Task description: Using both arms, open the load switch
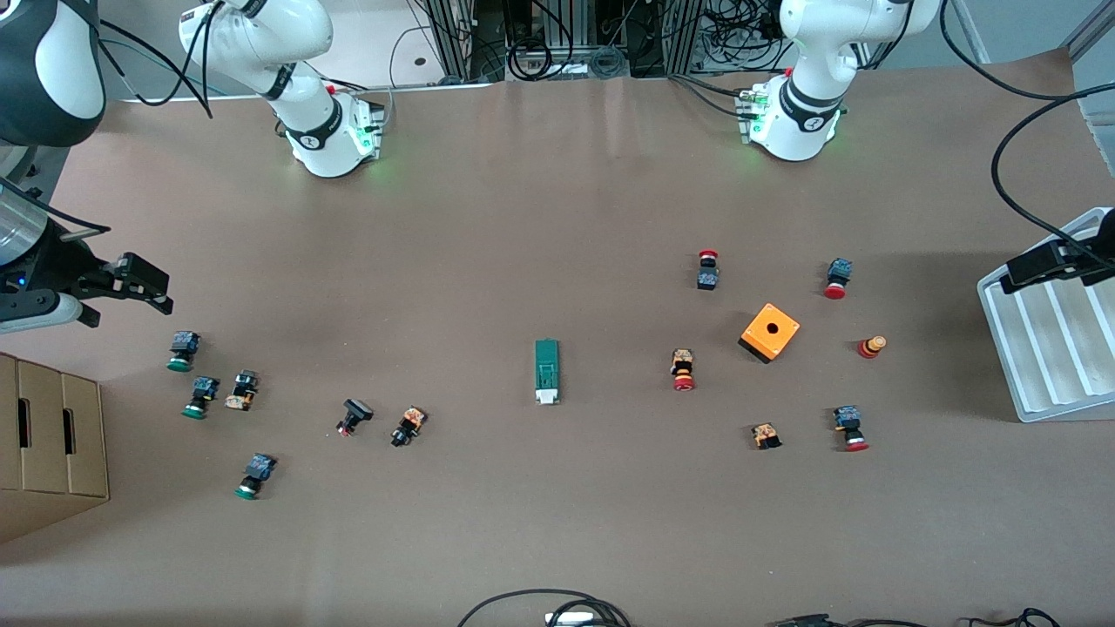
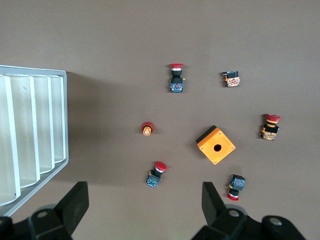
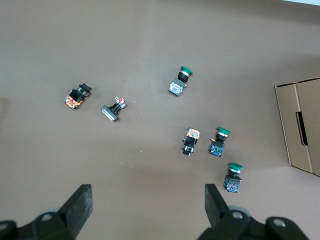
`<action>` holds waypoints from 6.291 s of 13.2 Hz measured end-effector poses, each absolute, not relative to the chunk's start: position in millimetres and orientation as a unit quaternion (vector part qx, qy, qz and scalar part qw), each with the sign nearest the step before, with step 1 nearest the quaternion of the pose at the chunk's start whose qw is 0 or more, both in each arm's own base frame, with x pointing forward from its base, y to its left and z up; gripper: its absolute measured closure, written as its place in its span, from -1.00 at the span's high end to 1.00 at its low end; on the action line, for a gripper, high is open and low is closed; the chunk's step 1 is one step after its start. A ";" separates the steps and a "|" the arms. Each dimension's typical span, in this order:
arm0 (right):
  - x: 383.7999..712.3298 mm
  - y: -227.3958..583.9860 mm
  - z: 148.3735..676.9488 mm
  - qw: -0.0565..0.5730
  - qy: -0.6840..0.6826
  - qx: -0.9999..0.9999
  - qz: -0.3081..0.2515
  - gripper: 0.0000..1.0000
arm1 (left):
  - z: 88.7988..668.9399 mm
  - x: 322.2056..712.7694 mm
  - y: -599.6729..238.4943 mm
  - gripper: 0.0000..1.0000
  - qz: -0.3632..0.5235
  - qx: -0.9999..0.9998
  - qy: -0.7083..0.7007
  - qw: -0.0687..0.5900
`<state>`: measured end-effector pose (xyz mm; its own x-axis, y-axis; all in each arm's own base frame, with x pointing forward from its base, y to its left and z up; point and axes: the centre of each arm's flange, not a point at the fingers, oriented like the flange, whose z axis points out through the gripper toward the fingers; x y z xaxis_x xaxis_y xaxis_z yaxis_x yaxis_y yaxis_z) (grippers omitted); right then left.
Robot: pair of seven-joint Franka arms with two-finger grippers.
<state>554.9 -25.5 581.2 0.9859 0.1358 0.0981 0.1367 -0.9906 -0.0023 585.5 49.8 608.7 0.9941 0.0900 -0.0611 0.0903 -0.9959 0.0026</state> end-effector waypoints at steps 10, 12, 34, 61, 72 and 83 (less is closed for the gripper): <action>555.4 -25.6 581.7 0.004 -0.068 -0.996 -0.052 1.00 | 608.3 587.2 50.0 1.00 -0.026 0.998 0.048 0.002; 555.4 -25.6 581.8 0.004 -0.068 -0.996 -0.052 1.00 | 605.4 588.5 50.0 1.00 -0.029 0.998 0.050 0.002; 556.2 -20.3 585.4 0.004 -0.072 -0.996 -0.056 1.00 | 689.3 546.2 -197.0 1.00 0.114 0.991 -0.054 0.037; 560.1 -20.5 588.4 0.002 -0.072 -0.995 -0.072 1.00 | 423.0 304.0 -596.4 1.00 0.423 0.892 0.134 -0.088; 595.4 20.9 498.8 0.005 -0.099 -0.995 -0.001 1.00 | 308.1 317.5 -619.7 0.96 0.561 0.822 0.095 -0.014; 641.9 188.6 444.7 0.075 0.155 -0.985 0.028 1.00 | 186.3 334.6 -594.1 0.99 0.586 0.807 0.074 -0.005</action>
